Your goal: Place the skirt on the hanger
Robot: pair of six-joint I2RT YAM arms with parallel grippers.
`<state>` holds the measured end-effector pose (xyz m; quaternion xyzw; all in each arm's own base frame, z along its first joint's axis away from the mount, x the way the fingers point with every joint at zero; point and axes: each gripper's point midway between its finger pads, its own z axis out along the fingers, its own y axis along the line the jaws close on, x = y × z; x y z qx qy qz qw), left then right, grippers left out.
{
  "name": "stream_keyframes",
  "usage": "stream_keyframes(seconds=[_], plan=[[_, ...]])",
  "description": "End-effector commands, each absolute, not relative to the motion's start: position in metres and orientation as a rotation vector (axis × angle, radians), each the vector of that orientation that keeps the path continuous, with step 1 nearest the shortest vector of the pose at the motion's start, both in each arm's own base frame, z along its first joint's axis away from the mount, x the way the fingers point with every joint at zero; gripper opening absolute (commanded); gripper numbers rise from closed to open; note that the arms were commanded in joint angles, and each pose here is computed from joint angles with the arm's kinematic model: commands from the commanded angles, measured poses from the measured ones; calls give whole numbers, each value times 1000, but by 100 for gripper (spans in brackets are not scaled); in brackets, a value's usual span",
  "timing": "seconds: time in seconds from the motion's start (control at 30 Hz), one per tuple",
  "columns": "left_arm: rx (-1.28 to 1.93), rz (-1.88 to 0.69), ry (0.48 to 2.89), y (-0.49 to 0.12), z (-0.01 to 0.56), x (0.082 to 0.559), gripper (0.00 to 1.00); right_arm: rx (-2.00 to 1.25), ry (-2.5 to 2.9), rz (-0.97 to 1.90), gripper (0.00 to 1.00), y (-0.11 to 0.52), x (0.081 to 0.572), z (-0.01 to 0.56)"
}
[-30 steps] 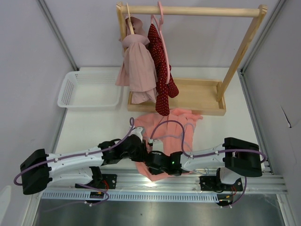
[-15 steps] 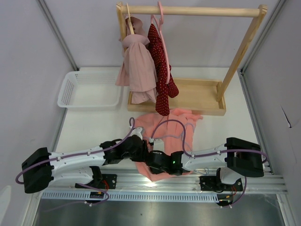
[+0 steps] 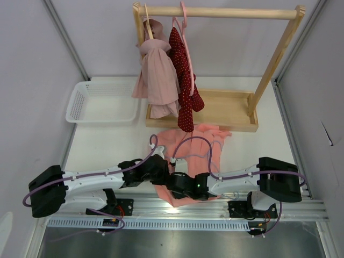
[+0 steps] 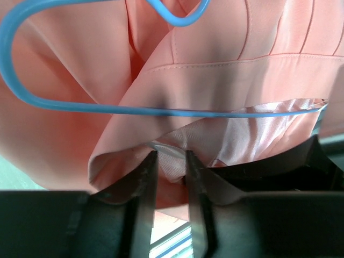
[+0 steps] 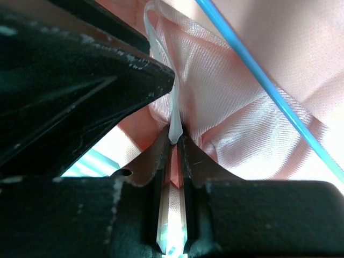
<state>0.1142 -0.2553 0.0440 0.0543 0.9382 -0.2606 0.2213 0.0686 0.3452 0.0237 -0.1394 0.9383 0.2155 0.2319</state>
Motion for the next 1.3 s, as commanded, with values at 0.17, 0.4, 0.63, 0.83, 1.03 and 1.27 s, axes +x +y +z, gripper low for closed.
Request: stream_keyframes(seconds=[0.17,0.4,0.63,0.83,1.03,1.27], plan=[[128,-736,2568,-261,47,118,14,-354,2519,575,13,346,77,43],[128,-730,2553,-258,53,120,0,-350,2500,568,14,342,80,51],[105,-741,2527,-253,60,124,0,-341,2480,567,23,337,80,61],[104,-793,2509,-254,66,124,0,-373,2470,592,31,339,75,63],[76,-831,2504,-254,70,126,0,-421,2444,624,31,349,65,64],[49,-832,2507,-248,67,128,0,-442,2451,655,27,353,57,55]])
